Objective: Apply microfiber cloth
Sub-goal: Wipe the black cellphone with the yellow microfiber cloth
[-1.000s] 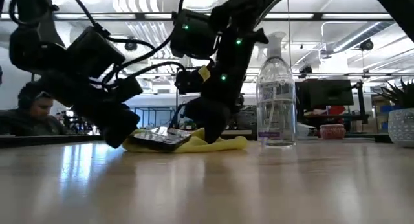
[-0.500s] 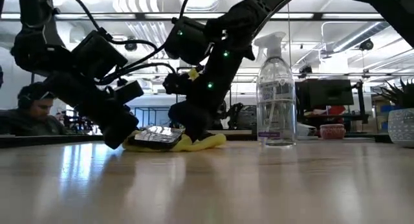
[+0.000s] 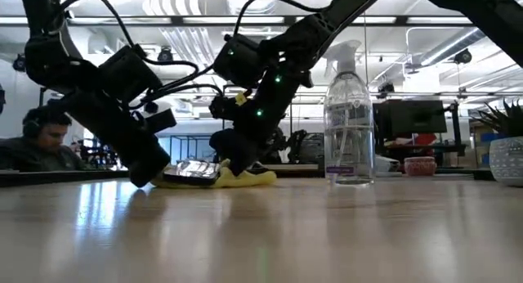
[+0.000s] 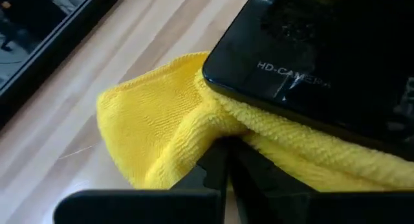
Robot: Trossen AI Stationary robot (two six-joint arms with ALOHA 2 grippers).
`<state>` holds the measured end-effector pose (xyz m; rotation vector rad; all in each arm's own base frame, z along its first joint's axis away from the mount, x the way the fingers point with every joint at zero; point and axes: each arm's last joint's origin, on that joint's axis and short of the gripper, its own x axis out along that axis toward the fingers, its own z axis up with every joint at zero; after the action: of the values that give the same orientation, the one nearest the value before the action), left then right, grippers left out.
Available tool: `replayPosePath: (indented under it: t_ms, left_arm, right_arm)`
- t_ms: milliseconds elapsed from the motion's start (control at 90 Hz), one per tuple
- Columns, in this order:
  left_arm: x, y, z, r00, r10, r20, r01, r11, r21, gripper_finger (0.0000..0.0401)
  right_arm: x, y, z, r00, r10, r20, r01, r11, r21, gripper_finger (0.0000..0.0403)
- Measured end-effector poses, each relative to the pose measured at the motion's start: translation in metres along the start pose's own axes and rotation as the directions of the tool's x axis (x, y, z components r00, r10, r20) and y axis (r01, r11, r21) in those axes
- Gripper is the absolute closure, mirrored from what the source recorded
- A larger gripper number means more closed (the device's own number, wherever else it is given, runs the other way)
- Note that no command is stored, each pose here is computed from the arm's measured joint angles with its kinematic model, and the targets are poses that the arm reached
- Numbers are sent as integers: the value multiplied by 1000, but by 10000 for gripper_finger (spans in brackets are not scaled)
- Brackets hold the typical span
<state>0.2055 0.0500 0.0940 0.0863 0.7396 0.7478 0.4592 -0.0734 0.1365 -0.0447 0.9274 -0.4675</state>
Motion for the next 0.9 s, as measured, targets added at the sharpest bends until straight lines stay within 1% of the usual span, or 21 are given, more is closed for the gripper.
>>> replayPosePath:
  t_ms: [122,200,267,378,422,489,622,744,900]
  left_arm:
    - [4,9,1,998,67,-6,-67,997,-44,401]
    - [8,11,0,998,52,-17,-54,995,-83,401]
    - [10,9,-2,999,27,-23,-29,994,-103,401]
    - [11,4,-3,1000,-4,-21,2,991,-130,401]
    - [10,0,-3,999,-45,-18,43,989,-139,401]
    - [7,-6,-3,990,-140,-18,136,980,-144,401]
    - [-2,-23,-4,943,-332,-21,326,935,-138,401]
    - [-16,-42,-7,899,-438,-23,433,894,-112,401]
    - [-39,-67,-15,837,-547,-27,544,836,-64,401]
  right_arm:
    - [3,-9,1,1000,-12,0,12,999,47,403]
    - [3,-10,1,1000,-10,-2,10,998,69,403]
    - [3,-8,1,1000,26,-2,-26,998,63,403]
    - [1,2,0,992,123,-6,-122,992,42,403]
    - [0,6,-2,987,162,-11,-161,986,35,403]
    - [-3,15,-4,977,211,-21,-211,977,13,403]
    - [-17,41,-9,967,248,-61,-251,966,-61,403]
    - [-33,67,-18,954,274,-118,-287,952,-106,403]
    - [-55,102,-33,936,291,-197,-321,936,-145,403]
